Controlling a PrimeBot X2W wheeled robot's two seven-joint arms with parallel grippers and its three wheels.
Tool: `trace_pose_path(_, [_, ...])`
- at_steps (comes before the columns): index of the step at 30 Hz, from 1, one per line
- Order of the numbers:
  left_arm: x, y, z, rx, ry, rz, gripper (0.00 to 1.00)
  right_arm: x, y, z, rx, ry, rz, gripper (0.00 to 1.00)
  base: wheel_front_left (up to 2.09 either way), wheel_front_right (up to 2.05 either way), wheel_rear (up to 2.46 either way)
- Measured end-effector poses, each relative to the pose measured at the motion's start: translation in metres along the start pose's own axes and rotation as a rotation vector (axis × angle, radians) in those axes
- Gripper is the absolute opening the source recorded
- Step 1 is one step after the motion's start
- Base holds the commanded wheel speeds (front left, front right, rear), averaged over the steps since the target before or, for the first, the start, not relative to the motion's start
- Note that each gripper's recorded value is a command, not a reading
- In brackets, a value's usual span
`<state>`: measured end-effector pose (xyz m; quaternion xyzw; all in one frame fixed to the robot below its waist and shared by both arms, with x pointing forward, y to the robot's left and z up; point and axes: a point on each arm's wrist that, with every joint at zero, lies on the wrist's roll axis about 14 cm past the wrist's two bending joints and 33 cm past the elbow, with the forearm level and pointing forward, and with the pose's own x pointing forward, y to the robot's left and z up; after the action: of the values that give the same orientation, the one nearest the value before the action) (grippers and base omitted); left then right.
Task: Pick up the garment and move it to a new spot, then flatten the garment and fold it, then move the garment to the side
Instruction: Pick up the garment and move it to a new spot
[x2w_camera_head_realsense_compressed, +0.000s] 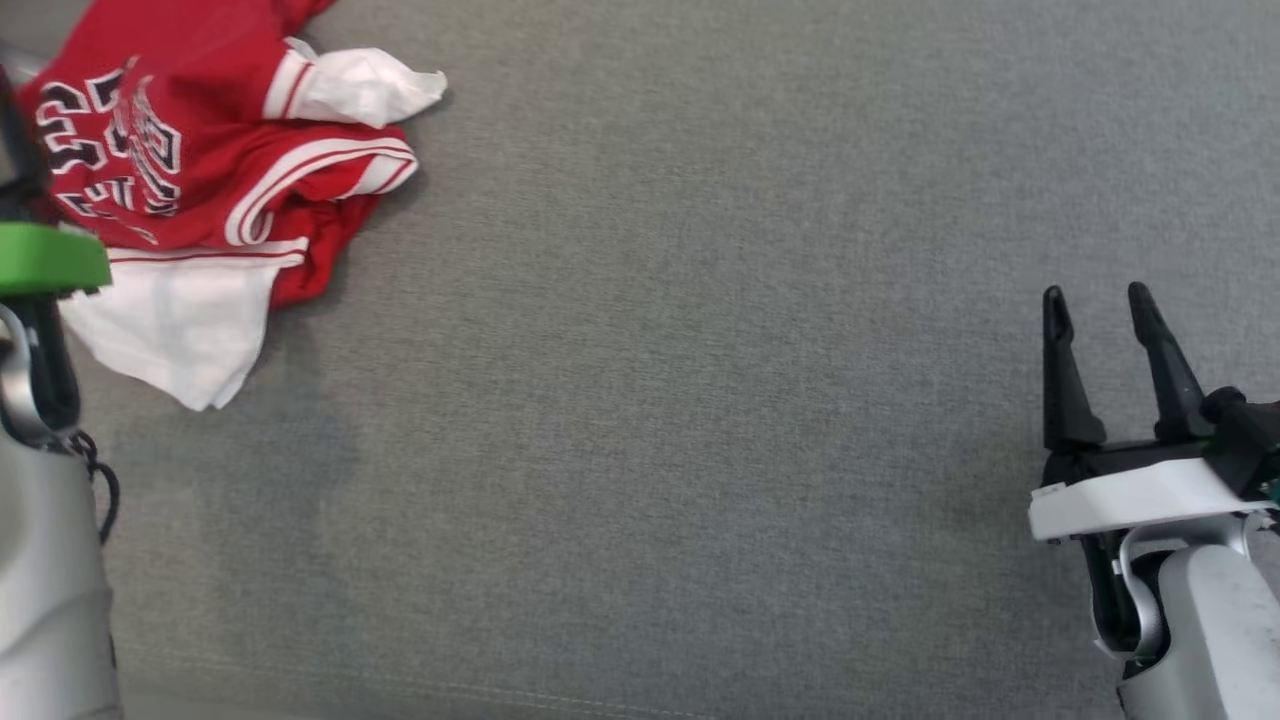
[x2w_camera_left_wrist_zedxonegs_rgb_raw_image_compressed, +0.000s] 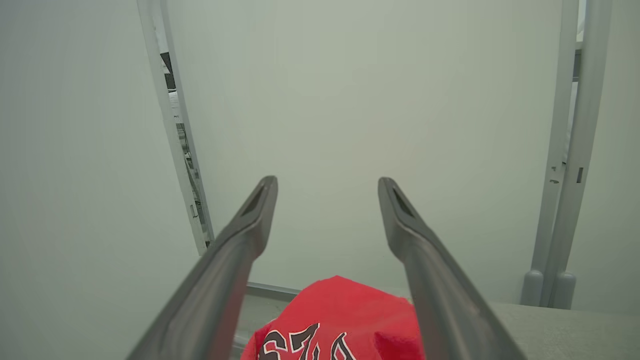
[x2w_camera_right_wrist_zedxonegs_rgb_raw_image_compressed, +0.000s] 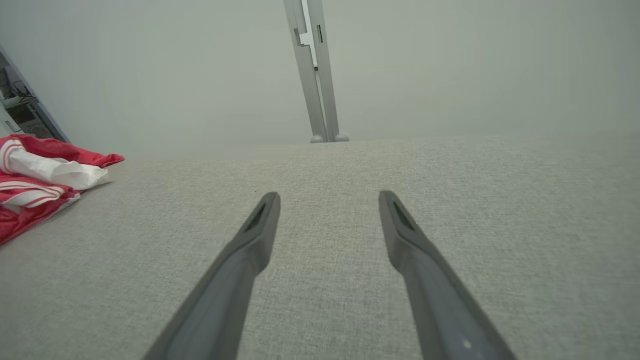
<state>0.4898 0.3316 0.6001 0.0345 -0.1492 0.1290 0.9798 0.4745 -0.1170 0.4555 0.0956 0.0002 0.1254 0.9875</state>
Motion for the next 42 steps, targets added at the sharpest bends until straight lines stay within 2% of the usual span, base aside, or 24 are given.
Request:
trace_pose_path(4, [0.034, -0.015, -0.025, -0.01, 0.051, -0.039, 1.0, -0.003, -0.033, -0.005, -0.029, 0.009, -0.078, 1.0, 0.0, 0.0, 0.0])
trace_pose_path(11, [0.053, -0.037, -0.111, -0.005, 0.305, -0.089, 1.0, -0.019, -0.072, -0.019, -0.068, 0.054, -0.175, 1.0, 0.0, 0.0, 0.0])
trace_pose_path(16, [0.037, -0.042, -0.176, -0.032, 0.546, -0.086, 1.0, -0.028, -0.089, -0.02, -0.086, 0.066, -0.22, 1.0, 0.0, 0.0, 0.0])
trace_pose_path(20, [0.021, -0.038, -0.211, -0.041, 0.705, -0.075, 1.0, -0.034, -0.097, -0.02, -0.096, 0.073, -0.243, 1.0, 0.0, 0.0, 0.0])
trace_pose_path(28, [-0.006, -0.039, -0.247, -0.08, 0.904, -0.058, 1.0, -0.036, -0.098, -0.022, -0.093, 0.08, -0.251, 1.0, 0.0, 0.0, 0.0])
trace_pose_path(29, [-0.009, -0.039, -0.249, -0.087, 0.922, -0.057, 0.67, -0.036, -0.098, -0.022, -0.093, 0.08, -0.25, 1.0, 0.0, 0.0, 0.0])
trace_pose_path(30, [-0.01, -0.039, -0.25, -0.087, 0.928, -0.057, 0.0, -0.036, -0.097, -0.021, -0.092, 0.079, -0.249, 1.0, 0.0, 0.0, 0.0])
trace_pose_path(35, [-0.007, -0.037, -0.245, -0.082, 0.901, -0.056, 0.0, -0.037, -0.096, -0.017, -0.094, 0.071, -0.249, 1.0, 0.0, 0.0, 0.0])
trace_pose_path(42, [0.023, -0.031, -0.206, -0.078, 0.726, -0.051, 0.0, -0.039, -0.089, -0.007, -0.086, 0.049, -0.241, 1.0, 0.0, 0.0, 0.0])
